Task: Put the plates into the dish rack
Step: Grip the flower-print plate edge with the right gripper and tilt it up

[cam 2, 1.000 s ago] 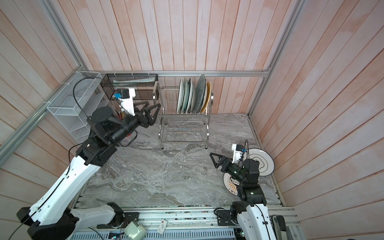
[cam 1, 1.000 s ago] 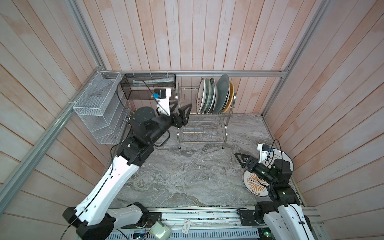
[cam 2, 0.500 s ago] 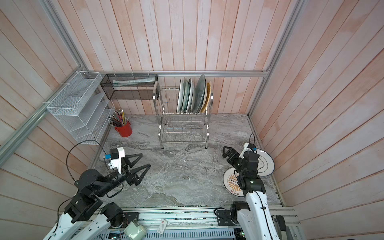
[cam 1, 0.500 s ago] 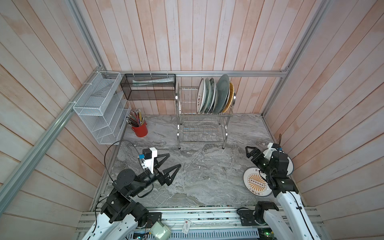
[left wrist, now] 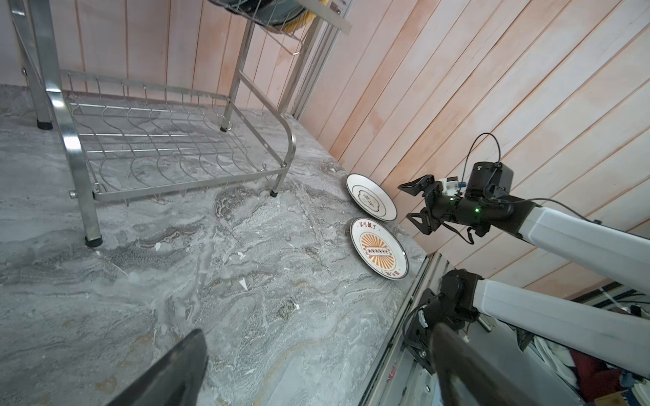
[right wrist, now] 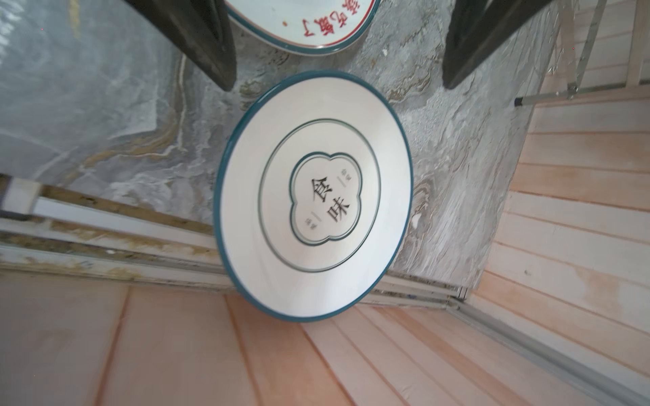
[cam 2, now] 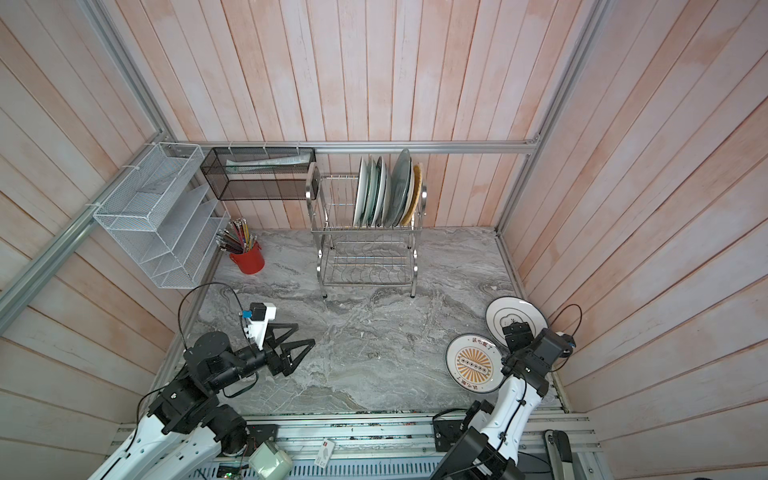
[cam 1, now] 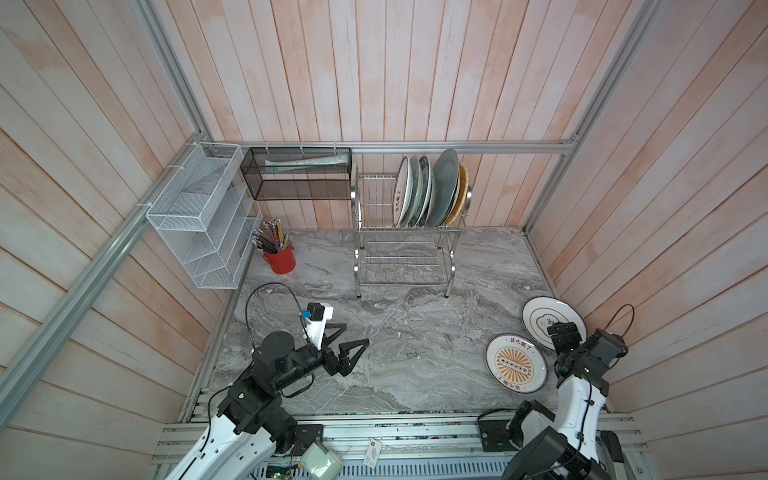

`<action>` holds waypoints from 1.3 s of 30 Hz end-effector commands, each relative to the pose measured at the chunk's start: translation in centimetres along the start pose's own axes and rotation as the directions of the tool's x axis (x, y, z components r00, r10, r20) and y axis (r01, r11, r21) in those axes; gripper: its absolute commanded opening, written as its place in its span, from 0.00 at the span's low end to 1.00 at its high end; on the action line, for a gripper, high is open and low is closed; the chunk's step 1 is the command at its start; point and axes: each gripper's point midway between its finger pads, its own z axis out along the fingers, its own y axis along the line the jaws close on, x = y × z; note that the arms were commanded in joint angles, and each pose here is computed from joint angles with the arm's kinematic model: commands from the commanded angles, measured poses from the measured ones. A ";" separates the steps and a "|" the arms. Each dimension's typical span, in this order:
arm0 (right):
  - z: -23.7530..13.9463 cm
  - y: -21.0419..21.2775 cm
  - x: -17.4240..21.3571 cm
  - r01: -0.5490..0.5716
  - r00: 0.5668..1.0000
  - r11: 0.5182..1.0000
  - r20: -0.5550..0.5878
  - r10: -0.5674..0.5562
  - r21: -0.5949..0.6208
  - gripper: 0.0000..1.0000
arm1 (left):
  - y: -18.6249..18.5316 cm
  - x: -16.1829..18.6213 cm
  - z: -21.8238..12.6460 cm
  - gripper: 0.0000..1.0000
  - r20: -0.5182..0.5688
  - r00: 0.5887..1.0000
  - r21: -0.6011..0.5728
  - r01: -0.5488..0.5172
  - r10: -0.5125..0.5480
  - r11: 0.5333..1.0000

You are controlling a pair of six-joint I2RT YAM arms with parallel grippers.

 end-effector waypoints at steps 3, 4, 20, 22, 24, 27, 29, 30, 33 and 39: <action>0.5 -1.3 0.6 -0.026 1.000 1.000 -0.004 0.026 -0.016 0.91 | -0.6 -0.7 -0.5 1.00 0.032 0.999 0.023 -0.016 0.015 1.000; 0.7 -1.8 0.9 -0.038 0.999 0.999 -0.010 0.038 -0.015 0.91 | -0.7 -0.7 -0.6 1.00 0.033 0.999 0.026 -0.015 0.015 1.000; 2.9 -3.6 2.0 -0.166 0.986 0.981 -0.041 0.163 -0.103 0.80 | -1.5 -0.6 -0.8 1.00 0.042 0.999 0.075 -0.027 0.024 0.997; 3.2 -3.5 2.1 -0.182 0.983 0.976 -0.052 0.177 -0.117 0.80 | -1.5 -0.6 -0.8 1.00 0.042 0.999 0.075 -0.027 0.024 0.997; 3.5 -3.2 2.2 -0.200 0.979 0.971 -0.067 0.193 -0.133 0.79 | -1.6 -0.5 -0.8 1.00 0.040 0.999 0.078 -0.026 0.023 0.997; 3.9 -3.1 2.1 -0.222 0.974 0.963 -0.070 0.214 -0.150 0.78 | -1.5 -0.4 -0.7 1.00 0.032 0.999 0.079 -0.024 0.021 0.997; 4.2 -3.2 2.1 -0.233 0.972 0.960 -0.078 0.223 -0.156 0.76 | -0.8 -0.3 -0.5 1.00 0.032 0.999 0.045 -0.019 0.018 0.999; 4.4 -3.2 2.1 -0.236 0.971 0.959 -0.081 0.226 -0.156 0.75 | -0.2 -0.3 -0.3 1.00 0.029 0.999 0.012 -0.014 0.014 1.000; 5.0 -3.0 2.3 -0.250 0.966 0.953 -0.104 0.235 -0.173 0.69 | 1.5 -0.4 -0.2 1.00 0.023 1.000 -0.072 0.001 0.001 0.997; 5.9 -2.3 3.3 -0.274 0.958 0.936 -0.145 0.246 -0.222 0.44 | 0.9 -0.4 -0.2 1.00 0.030 1.000 -0.029 0.001 -0.001 1.000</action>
